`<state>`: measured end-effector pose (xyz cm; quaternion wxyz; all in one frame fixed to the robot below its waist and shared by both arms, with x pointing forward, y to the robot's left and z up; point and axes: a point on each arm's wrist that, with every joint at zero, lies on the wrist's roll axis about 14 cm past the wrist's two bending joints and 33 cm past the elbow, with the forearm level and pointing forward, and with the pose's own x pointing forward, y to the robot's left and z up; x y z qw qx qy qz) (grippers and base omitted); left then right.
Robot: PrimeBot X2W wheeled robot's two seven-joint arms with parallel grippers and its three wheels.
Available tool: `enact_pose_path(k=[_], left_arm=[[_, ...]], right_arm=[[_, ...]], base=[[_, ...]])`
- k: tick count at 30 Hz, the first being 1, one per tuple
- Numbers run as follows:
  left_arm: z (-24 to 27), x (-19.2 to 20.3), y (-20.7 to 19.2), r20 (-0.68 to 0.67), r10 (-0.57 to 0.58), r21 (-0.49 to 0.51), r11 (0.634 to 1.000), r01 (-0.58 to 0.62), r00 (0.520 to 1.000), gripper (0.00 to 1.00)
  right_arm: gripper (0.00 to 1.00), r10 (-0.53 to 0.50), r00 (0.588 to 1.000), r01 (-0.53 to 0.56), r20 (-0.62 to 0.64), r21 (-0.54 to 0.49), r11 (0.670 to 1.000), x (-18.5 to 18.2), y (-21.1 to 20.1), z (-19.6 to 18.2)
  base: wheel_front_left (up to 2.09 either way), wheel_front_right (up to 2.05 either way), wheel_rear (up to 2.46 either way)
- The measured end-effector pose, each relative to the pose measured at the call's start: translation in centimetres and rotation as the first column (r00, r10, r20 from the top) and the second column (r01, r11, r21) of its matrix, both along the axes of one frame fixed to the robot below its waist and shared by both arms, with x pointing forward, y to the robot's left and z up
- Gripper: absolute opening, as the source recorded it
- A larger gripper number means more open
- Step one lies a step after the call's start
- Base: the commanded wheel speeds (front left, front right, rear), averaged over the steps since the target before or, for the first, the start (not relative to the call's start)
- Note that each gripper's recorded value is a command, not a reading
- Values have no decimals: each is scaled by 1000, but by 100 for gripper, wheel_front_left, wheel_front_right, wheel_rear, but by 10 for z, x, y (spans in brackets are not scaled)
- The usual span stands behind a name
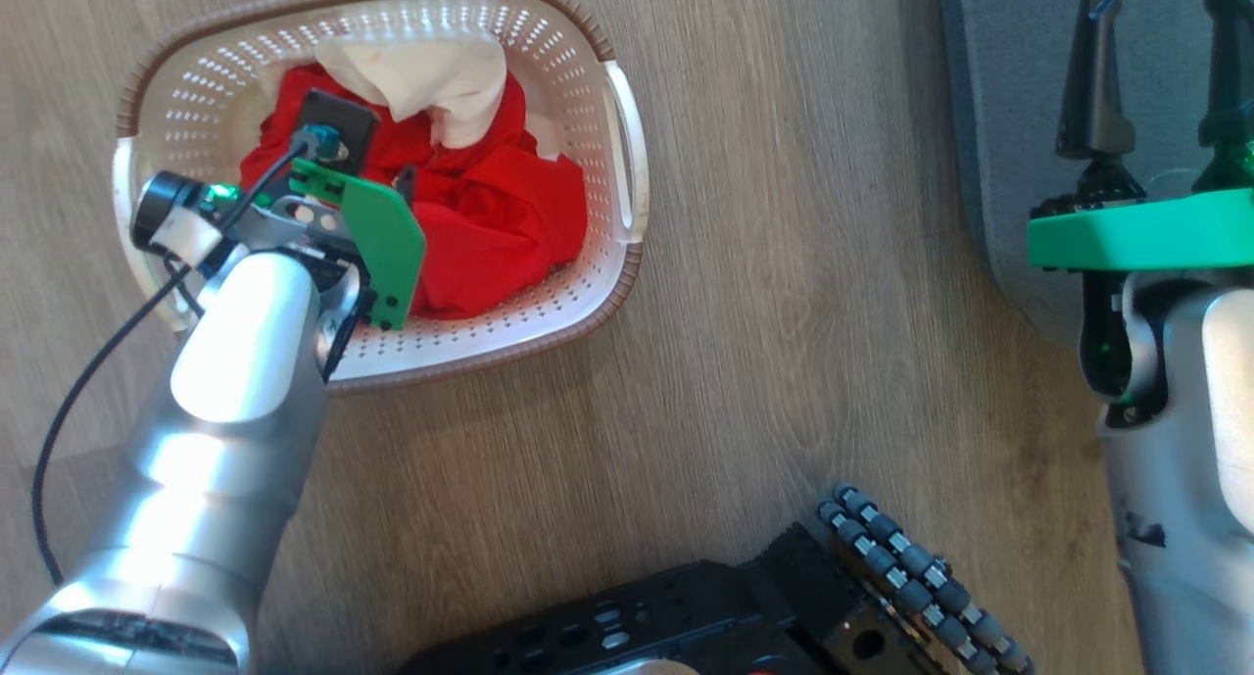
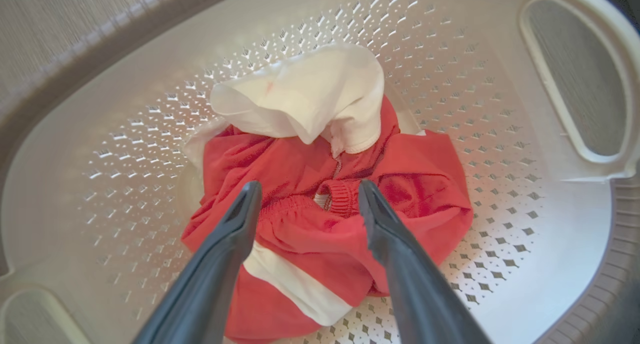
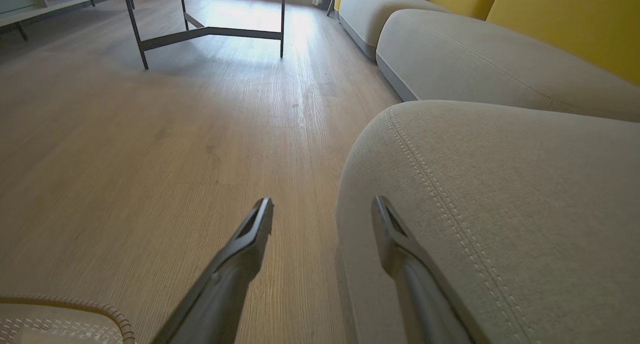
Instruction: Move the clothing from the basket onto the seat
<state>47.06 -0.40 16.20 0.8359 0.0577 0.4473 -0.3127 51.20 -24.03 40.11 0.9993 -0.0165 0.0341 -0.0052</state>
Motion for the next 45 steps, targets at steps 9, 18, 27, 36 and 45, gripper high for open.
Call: enact_pose_path(k=[9, 18, 27, 36, 45], left_arm=[[-35, -5, 6, -95, 32, 58, 998, -27, 995, 100], [-57, -19, 8, -195, 72, 89, 994, -56, 978, 100], [-71, -27, 11, -230, 75, 125, 991, -46, 970, 100], [-85, -36, 9, -265, 61, 146, 989, -23, 962, 100], [-89, -33, 3, -248, 39, 134, 991, -5, 968, 0]], right_arm=[[100, 13, 999, -13, -47, -3, 1000, 1, 3, -23], [100, 17, 998, -18, -64, -6, 1000, 5, 4, -34], [100, 24, 996, -25, -85, -7, 1000, 3, 5, -43], [100, 33, 993, -34, -109, -5, 999, 2, 8, -53], [100, 33, 993, -35, -113, -12, 999, 3, 6, -55]], base=[[0, 0, 0], [0, 0, 0], [0, 0, 0], [0, 0, 0], [0, 0, 0]])
